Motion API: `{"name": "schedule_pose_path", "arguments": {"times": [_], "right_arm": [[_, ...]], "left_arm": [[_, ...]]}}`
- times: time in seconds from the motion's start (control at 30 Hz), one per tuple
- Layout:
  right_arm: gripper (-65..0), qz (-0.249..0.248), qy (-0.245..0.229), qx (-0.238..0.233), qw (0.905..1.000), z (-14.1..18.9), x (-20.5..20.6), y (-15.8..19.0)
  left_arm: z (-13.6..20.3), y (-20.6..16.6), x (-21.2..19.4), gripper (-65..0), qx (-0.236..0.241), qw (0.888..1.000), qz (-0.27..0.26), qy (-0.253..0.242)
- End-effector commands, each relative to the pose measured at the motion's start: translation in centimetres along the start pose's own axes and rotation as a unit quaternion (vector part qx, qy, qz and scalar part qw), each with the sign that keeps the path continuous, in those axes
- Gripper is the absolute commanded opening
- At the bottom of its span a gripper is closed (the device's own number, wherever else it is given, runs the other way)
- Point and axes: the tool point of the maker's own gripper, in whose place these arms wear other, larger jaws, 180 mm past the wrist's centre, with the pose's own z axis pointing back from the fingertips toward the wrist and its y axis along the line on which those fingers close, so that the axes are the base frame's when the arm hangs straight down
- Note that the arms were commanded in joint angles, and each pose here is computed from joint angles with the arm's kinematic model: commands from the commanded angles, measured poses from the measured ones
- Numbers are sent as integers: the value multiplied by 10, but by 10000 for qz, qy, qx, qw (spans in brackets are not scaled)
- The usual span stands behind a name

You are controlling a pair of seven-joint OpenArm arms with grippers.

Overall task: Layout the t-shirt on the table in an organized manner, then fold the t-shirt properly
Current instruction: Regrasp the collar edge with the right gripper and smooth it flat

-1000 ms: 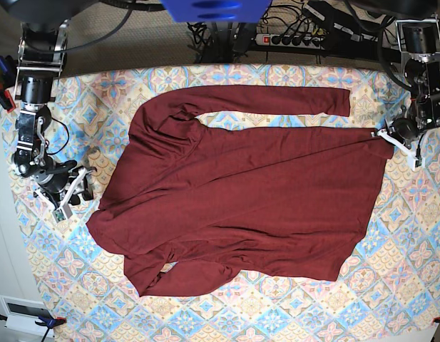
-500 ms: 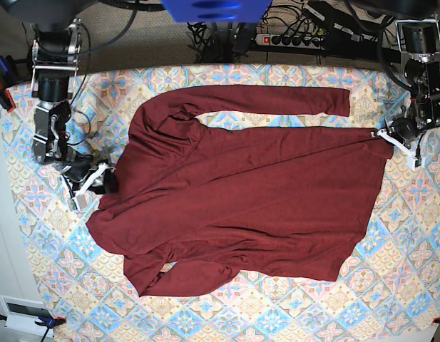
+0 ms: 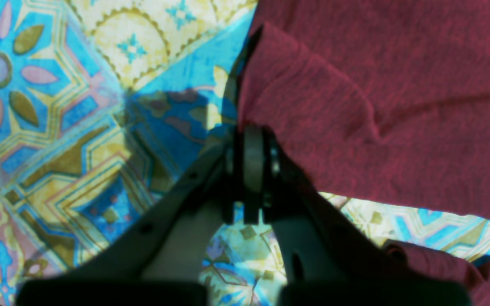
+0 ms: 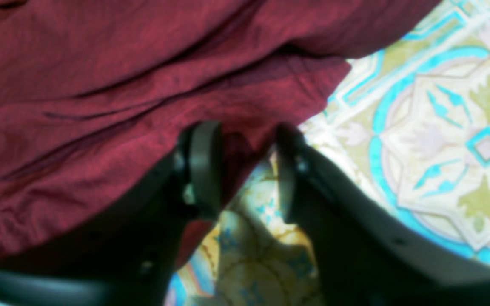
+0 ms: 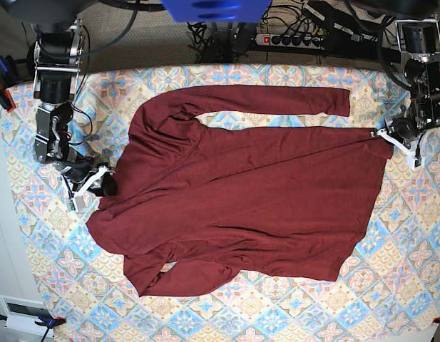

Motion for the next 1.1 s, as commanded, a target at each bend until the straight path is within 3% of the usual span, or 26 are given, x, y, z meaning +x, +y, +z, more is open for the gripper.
{"name": "schedule_pose_path", "arguments": {"times": [0.0,0.13,0.4,0.5,0.83,1.07], "right_arm": [[-526,78,-167,35,9998,1,15,0],[-650,78,-252,35,9996,2,19,0],[-650,-142,-686,-207,9973,22,38,-22],[-650,-102,-556,-229,9981,39,22,-29],[-650,-38,-561,-982,9936,115,-11,-60],[-650,128,-412,-1115,9928,136,-30,-57]], "left_arm": [[8,6,18,-650,64,9997,-53,-220],[8,6,18,-650,64,9997,-53,-220],[8,6,19,-650,63,9997,-53,-228],[8,6,18,-650,64,9997,-53,-220],[8,6,19,-650,63,9997,-53,-228],[8,6,20,-650,61,9997,-52,-235]]}}
